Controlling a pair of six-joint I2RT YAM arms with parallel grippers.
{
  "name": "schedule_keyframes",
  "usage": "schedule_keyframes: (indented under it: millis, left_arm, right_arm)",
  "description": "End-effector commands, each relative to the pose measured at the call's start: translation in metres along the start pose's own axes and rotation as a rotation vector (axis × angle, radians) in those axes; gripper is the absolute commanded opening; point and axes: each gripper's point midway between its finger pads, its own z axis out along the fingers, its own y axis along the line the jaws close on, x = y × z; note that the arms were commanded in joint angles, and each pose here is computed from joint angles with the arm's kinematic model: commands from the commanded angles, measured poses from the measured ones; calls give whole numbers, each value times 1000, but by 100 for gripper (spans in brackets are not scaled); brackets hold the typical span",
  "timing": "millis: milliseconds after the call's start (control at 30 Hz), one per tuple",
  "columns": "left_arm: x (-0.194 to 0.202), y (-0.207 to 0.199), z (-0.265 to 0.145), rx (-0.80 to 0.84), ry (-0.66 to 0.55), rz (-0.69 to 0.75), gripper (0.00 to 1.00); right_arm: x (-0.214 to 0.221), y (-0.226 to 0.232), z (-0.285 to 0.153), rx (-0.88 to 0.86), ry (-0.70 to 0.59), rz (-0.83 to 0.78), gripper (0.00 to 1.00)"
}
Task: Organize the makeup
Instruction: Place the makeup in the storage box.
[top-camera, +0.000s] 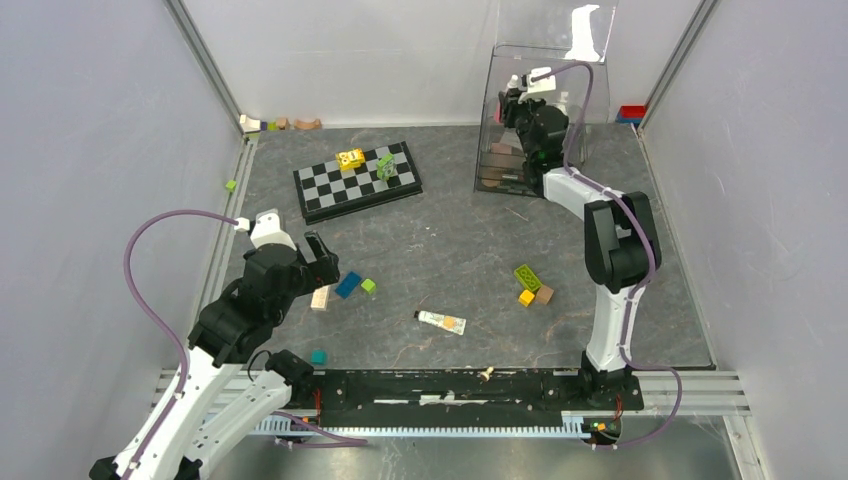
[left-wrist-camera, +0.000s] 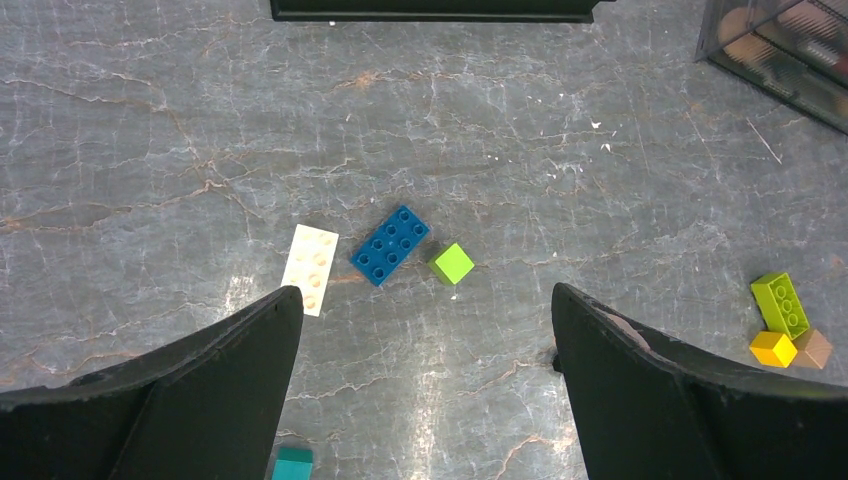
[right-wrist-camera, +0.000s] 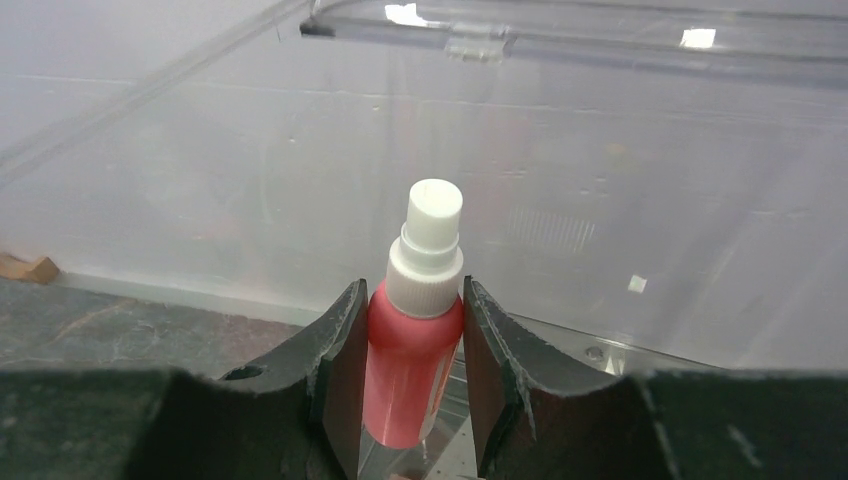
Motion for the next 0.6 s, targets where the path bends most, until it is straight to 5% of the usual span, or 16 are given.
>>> schedule_keyframes:
  millis: [0,367,567]
  left_arm:
    - [-8,0,2,-5,-31,25,100]
    - [-7,1,4,-16,-23,29,100]
    - [-7,2,5,-22,-20,29,100]
  right_arm:
    - [-30,3,14,-27,-154,-31,0]
    - [2,-2,25,-22,-153,-79,2]
    - [12,-5,26,-13,-131,-108,14]
